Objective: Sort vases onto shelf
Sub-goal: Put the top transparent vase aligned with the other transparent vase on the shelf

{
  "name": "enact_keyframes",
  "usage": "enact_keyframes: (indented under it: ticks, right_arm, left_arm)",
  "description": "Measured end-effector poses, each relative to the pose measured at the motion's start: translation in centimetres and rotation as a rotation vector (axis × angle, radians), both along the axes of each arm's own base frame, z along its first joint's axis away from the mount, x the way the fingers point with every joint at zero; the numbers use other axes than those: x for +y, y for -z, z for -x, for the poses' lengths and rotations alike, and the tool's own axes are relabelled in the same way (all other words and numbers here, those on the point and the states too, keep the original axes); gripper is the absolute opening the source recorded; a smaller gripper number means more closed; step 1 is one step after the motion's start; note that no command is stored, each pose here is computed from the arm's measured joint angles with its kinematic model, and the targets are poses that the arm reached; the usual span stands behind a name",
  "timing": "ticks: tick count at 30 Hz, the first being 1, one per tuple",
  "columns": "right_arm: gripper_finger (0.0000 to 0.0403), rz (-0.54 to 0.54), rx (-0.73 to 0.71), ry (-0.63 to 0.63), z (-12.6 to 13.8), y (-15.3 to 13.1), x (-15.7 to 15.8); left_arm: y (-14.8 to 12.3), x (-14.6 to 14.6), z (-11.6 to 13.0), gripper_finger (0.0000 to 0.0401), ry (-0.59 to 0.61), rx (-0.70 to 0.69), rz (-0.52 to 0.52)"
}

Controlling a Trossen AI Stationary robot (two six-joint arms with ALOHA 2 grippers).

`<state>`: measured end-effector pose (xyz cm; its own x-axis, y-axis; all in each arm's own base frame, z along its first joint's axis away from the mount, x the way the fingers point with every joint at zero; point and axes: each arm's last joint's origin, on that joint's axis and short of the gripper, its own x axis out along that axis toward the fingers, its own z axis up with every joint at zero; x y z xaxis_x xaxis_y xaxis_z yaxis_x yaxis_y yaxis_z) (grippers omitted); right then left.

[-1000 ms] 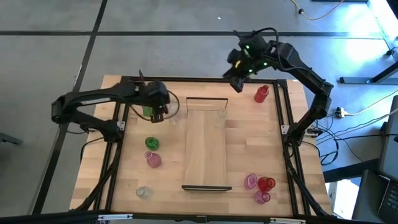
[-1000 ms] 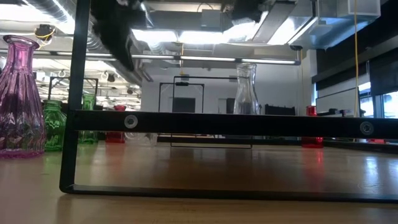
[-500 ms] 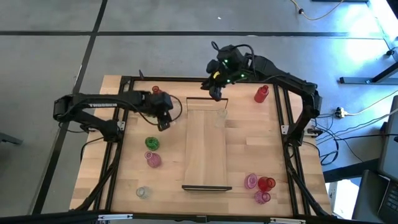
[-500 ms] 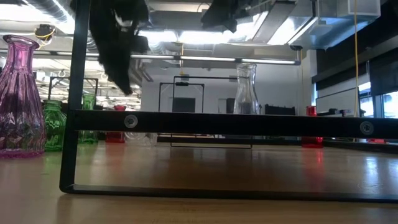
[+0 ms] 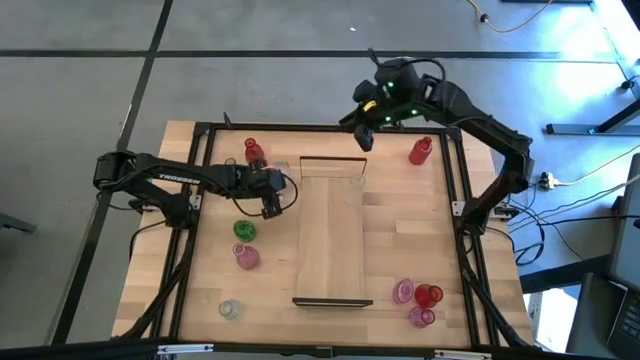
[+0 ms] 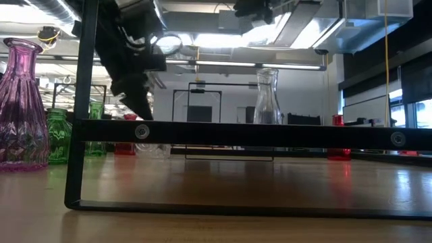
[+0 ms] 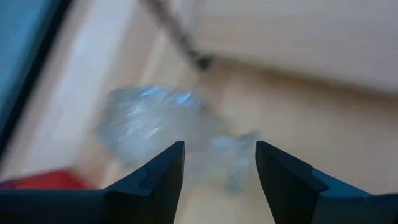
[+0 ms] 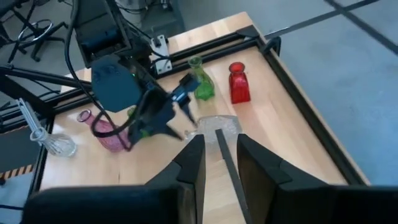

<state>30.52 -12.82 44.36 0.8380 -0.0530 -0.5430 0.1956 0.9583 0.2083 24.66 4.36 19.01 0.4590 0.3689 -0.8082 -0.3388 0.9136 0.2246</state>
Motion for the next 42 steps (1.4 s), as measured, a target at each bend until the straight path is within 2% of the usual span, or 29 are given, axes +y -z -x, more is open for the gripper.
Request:
enact_keyframes:
  ticks: [3, 8, 15, 20, 23, 29, 38, 42]
  right_arm:
    - [0.0076, 0.008, -0.002, 0.007, 0.6, -0.4, 0.1]
    - [0.0076, 0.037, 0.012, 0.006, 1.1, -0.6, 0.3]
    - [0.0076, 0.035, 0.047, -0.007, 1.3, -0.3, 0.4]
    - [0.0076, 0.025, 0.076, -0.011, 1.5, -0.1, 0.5]
    - [0.0076, 0.017, 0.095, -0.011, 1.6, 0.1, 0.5]
    - [0.0076, 0.006, 0.118, -0.012, 1.7, 0.3, 0.6]
    - [0.0076, 0.006, 0.118, -0.012, 1.7, 0.3, 0.6]
    - [0.0076, 0.004, 0.117, -0.011, 1.7, 0.3, 0.6]
  left_arm:
    - [0.1, -0.2, -0.1, 0.0191, 0.034, -0.001, 0.045]
    - [0.5, -0.4, -0.3, 0.0191, 0.044, 0.035, -0.029]
    - [2.3, -1.2, -0.7, 0.0191, 0.093, 0.144, -0.051]
    - [3.9, -1.7, -1.1, 0.0191, 0.059, 0.245, -0.170]
    - [4.2, -1.9, -1.3, 0.0191, 0.020, 0.239, -0.217]
    - [4.0, -1.6, -1.4, 0.0191, -0.066, 0.206, -0.279]
    - [3.6, -1.6, -1.3, 0.0191, -0.081, 0.203, -0.329]
    - [2.6, -1.9, -1.3, 0.0191, -0.068, 0.257, -0.353]
